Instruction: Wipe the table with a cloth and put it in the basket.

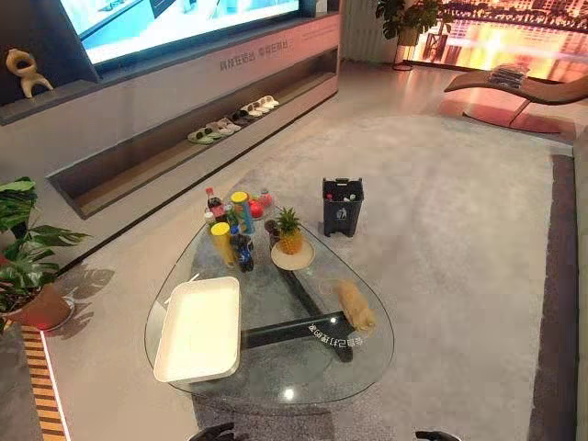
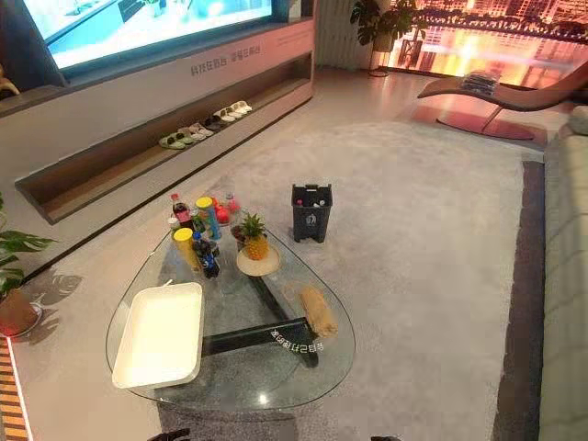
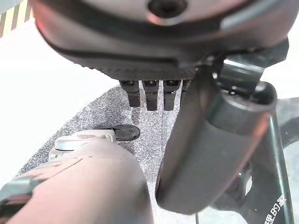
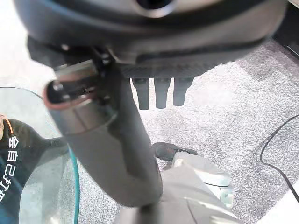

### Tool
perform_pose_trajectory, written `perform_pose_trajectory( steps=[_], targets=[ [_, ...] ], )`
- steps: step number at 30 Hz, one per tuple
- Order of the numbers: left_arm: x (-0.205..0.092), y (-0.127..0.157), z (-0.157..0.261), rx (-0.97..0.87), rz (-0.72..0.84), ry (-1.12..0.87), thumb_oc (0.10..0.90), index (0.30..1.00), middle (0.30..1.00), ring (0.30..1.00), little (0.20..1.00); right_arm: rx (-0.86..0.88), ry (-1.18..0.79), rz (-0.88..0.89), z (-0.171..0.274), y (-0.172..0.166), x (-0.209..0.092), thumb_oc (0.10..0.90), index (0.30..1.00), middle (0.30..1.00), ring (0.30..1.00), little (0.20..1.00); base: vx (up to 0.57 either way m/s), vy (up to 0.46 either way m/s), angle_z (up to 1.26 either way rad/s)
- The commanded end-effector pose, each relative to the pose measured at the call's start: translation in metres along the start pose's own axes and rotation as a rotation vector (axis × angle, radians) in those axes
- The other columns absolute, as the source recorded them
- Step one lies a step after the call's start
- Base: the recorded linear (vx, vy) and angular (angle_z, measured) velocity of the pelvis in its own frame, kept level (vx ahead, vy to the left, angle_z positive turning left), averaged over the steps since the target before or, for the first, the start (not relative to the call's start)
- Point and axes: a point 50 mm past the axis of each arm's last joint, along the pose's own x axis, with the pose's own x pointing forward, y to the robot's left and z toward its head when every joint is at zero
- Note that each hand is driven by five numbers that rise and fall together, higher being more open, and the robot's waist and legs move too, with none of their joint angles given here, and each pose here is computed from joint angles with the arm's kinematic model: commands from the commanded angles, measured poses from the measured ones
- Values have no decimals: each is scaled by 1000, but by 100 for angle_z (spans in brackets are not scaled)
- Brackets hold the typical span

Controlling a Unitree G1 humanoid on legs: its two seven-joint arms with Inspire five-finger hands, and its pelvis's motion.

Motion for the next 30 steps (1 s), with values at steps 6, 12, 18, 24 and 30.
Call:
perform_pose_trajectory(
  steps=[6,12,18,24,30],
  targets=[
    [2,3,30,36,14,-68,800,900,900,900,900,-25,-37,-5,22,-4,1,800,900,900,900,900,-1,13,1],
    [2,3,27,37,19,-63,800,900,900,900,900,-25,-33,-3,21,-2,1,800,900,900,900,900,0,0,0],
    [2,2,27,36,20,-61,800,900,900,900,900,-27,-33,-2,20,0,1,800,900,900,900,900,0,0,0],
    [2,2,25,35,21,-58,800,900,900,900,900,-30,-30,-1,19,0,1,800,900,900,900,900,0,0,0],
    [2,3,25,39,24,-58,800,900,900,900,900,-28,-29,0,18,0,1,800,900,900,900,900,0,0,0]
  ],
)
